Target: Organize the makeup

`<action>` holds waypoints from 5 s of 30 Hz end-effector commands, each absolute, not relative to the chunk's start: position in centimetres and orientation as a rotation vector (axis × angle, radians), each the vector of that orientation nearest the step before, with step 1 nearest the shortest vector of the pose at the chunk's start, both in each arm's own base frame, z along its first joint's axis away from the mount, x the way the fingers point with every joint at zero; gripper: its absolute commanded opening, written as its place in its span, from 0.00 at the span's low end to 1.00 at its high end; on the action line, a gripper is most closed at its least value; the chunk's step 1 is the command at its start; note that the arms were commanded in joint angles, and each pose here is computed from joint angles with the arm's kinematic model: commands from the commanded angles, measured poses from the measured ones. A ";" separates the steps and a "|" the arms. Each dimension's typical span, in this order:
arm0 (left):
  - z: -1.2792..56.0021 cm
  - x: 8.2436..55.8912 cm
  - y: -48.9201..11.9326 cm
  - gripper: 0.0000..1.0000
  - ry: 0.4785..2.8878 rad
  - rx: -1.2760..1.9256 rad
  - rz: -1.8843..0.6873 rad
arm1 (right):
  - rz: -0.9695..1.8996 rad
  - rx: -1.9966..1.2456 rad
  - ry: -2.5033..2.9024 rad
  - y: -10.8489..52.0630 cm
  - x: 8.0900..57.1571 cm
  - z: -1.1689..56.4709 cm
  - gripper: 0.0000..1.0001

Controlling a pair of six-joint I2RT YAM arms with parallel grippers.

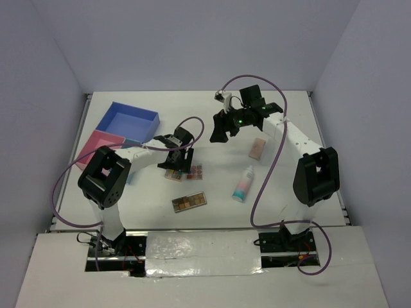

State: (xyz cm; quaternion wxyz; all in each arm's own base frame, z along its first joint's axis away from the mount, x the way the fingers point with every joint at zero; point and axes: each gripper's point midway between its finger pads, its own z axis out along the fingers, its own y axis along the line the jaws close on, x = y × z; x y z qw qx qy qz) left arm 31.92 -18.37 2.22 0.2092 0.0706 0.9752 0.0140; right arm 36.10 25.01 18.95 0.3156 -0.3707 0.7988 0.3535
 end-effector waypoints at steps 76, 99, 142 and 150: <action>14.2 36.3 9.4 0.75 2.303 -0.597 0.148 | 0.988 -1.113 2.088 26.0 33.8 18.5 0.80; 19.4 31.2 -12.7 0.85 2.087 -0.179 -0.629 | 0.155 -0.861 2.395 15.6 42.3 15.0 0.86; 18.6 26.1 -13.1 0.86 2.053 -0.251 -0.656 | 0.124 0.443 2.885 4.8 42.9 2.4 0.91; 18.8 26.0 -13.1 0.86 2.052 -0.262 -0.663 | -0.020 0.463 2.891 4.4 42.1 1.1 0.87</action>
